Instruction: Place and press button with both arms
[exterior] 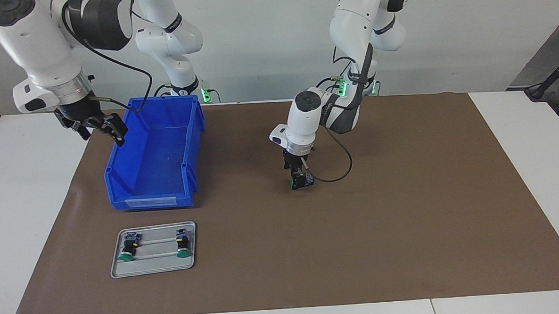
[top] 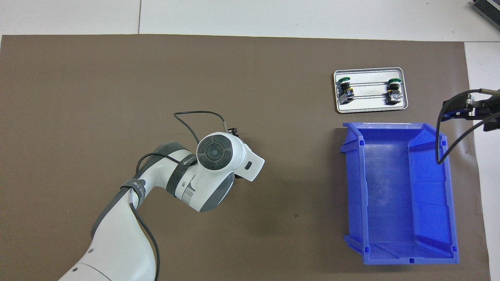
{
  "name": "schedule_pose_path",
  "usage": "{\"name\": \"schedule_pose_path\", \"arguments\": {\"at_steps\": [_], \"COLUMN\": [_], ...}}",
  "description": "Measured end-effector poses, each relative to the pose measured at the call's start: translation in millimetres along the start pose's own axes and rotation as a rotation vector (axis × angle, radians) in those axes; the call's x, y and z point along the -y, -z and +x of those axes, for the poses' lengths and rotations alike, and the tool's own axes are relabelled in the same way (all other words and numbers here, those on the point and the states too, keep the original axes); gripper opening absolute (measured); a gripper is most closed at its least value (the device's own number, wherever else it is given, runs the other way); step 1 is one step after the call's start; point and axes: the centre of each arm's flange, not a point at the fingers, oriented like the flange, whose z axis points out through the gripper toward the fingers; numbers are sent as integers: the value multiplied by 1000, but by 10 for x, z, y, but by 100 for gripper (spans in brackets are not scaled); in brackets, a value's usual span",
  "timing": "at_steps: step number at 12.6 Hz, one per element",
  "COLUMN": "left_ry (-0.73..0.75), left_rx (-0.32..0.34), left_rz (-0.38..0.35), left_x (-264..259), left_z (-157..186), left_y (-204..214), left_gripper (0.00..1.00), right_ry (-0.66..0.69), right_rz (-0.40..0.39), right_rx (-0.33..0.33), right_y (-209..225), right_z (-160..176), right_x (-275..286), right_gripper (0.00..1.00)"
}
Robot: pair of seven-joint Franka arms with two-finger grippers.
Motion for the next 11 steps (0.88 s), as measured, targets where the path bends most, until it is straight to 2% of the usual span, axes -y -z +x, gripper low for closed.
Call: {"name": "schedule_pose_path", "arguments": {"at_steps": [7,9,10,11], "left_ry": [-8,-8,-8,-8], "left_rx": [-13,-15,-18,-18], "left_rz": [11,14,18,18], "left_x": [-67,-68,-59,-58], "left_z": [-56,-52,-54,-53], "left_y": [-120,-116,-104,-103], "left_gripper": [100,95,87,87], "right_ry": [0,0,0,0], "right_rz": [0,0,0,0], "right_rx": [0,0,0,0], "right_y": [-2,-2,-1,-1], "right_z": [-1,-1,-1,-1], "right_x": [0,0,0,0], "right_gripper": [100,100,100,100]}}
